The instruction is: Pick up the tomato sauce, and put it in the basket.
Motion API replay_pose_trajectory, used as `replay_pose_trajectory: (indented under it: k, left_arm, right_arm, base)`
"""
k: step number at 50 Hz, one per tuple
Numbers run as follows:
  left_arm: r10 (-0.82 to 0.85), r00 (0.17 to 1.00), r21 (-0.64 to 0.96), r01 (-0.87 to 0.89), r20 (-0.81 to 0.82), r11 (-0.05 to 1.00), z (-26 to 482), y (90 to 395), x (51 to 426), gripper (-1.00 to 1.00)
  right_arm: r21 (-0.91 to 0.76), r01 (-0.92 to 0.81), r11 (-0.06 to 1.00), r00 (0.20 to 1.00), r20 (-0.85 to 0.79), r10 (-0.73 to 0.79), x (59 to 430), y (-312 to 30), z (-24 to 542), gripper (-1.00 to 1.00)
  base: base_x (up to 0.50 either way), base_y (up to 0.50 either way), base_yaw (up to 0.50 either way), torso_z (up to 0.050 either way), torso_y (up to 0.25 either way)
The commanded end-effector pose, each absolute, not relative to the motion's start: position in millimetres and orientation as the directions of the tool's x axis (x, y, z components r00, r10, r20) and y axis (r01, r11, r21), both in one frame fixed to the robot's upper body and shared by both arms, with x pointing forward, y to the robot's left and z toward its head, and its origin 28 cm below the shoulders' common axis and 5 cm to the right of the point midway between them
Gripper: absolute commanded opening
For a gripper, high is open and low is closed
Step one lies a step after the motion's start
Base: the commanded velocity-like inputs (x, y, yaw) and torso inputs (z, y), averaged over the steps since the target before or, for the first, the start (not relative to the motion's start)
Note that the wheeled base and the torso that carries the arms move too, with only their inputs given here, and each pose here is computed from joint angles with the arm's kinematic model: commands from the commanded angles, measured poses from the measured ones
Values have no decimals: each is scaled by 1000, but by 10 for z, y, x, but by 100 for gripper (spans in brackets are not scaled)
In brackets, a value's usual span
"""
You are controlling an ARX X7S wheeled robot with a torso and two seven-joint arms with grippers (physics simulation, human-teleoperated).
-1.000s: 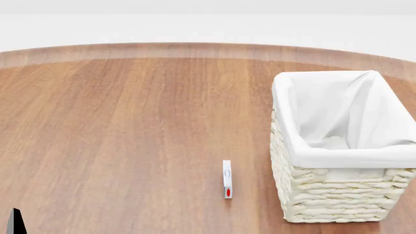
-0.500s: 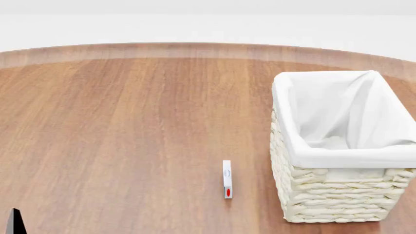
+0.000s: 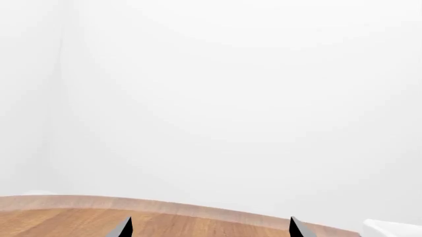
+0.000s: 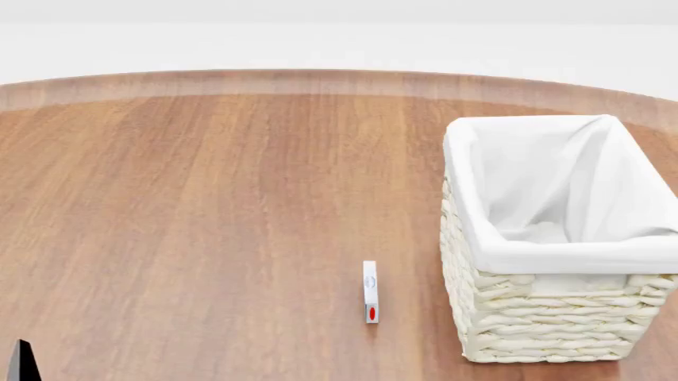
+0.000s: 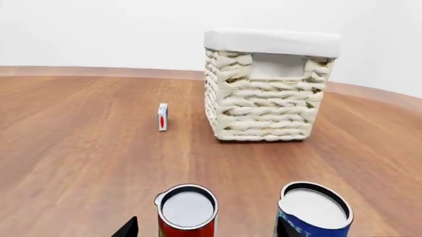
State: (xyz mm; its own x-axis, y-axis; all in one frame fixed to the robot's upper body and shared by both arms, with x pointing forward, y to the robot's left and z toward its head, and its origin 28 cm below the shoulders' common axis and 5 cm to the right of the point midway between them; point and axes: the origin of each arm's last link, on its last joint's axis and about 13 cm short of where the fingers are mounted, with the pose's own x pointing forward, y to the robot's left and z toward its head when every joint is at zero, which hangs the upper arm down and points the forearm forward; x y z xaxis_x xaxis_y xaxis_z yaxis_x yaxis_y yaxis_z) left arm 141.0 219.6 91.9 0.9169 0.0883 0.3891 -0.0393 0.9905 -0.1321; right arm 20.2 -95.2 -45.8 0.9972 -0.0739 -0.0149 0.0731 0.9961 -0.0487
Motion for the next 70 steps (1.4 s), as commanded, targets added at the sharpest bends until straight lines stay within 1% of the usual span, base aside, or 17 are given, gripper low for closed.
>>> replay_pose_trajectory:
  k: [1,11,32,48,70]
  left_arm:
    - [87,918,-132,-39,388,991,919,2193,1406,100]
    - [79,919,-130,-31,386,991,909,2180,1408,100]
    - [78,921,-127,-31,383,991,896,2178,1407,100]
    - [78,920,-126,-32,383,992,897,2180,1401,100]
    - [71,923,-127,-24,378,992,895,2166,1393,100]
  right_arm:
    - [-55,32,998,999,-40,-35,213,-907,-502,100]
    - [-51,-8,999,998,-64,5,253,-892,-534,100]
    - [2,-11,1000,996,-90,11,410,-950,-522,100]
    - [21,0,1000,992,-123,3,494,-976,-616,100]
    - [4,-16,1000,989,-148,17,661,-961,-607,100]
  base:
    - [0,0,0,0,0]
    - [0,0,0,0,0]
    - [0,0,0,0,0]
    - [0,0,0,0,0]
    - [0,0,0,0,0]
